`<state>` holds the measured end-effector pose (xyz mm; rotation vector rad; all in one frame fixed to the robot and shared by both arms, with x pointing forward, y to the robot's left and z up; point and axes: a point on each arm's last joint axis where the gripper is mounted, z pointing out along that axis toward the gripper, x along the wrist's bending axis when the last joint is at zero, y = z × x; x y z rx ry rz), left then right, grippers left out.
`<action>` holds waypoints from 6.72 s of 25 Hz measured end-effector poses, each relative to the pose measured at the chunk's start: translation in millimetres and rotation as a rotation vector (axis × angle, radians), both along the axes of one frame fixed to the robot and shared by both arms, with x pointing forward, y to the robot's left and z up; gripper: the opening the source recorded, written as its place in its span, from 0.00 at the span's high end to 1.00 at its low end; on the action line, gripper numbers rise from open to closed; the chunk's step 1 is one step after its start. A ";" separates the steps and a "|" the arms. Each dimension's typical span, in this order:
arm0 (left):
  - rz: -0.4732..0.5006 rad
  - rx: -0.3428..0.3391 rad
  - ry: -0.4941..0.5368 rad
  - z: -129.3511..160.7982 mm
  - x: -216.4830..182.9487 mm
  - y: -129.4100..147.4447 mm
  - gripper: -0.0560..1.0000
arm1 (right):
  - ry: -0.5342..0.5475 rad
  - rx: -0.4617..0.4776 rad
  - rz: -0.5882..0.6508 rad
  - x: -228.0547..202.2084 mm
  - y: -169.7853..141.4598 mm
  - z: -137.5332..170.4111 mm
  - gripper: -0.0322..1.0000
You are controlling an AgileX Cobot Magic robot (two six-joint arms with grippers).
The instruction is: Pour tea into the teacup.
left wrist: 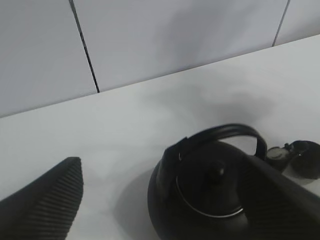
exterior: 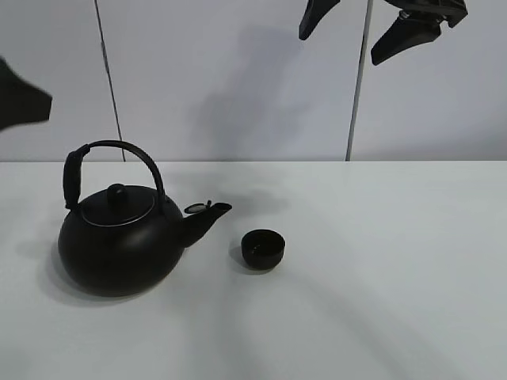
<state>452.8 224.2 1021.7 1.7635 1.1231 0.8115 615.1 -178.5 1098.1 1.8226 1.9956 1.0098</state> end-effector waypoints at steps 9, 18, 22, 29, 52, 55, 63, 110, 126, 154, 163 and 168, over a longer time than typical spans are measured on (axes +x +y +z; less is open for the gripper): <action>0.039 -0.106 -0.092 -76.3 11.3 12.2 0.38 | -0.063 0.017 -0.015 6.0 0.7 2.0 0.36; 0.015 -0.123 -0.141 -112.2 25.6 6.7 0.38 | -0.079 0.024 -0.019 7.1 0.8 3.2 0.36; 0.014 -0.124 -0.135 -120.2 29.4 5.6 0.38 | -0.079 0.024 -0.019 7.1 0.8 3.2 0.36; 0.012 -0.121 -0.149 -117.4 40.6 2.9 0.38 | -0.078 0.024 -0.019 7.1 0.9 3.2 0.36; 0.007 -0.077 -0.104 -119.0 49.4 1.2 0.38 | -0.078 0.024 -0.019 7.1 0.9 3.2 0.36; 0.007 -0.077 -0.102 -120.1 49.5 1.1 0.38 | -0.080 0.025 -0.020 7.2 0.9 3.3 0.36; 0.005 -0.096 -0.127 -129.4 52.0 0.0 0.38 | -0.080 0.025 -0.020 7.2 0.9 3.3 0.36; -0.071 -0.044 -0.140 -122.7 69.1 -9.8 0.85 | -0.079 0.024 -0.020 7.2 0.9 3.2 0.36; -0.186 0.034 -0.155 -95.1 101.3 -51.6 0.85 | -0.089 0.027 -0.022 7.8 0.9 3.9 0.36; -0.269 0.171 -0.146 -103.7 134.9 -72.2 0.86 | -0.100 0.030 -0.024 8.6 0.9 4.7 0.36; -0.285 0.209 -0.169 -102.9 135.6 -72.5 0.86 | -0.100 0.031 -0.024 8.6 0.9 4.7 0.36; -0.290 0.219 -0.179 -102.3 135.9 -72.6 0.86 | -0.100 0.031 -0.024 8.6 0.9 4.7 0.36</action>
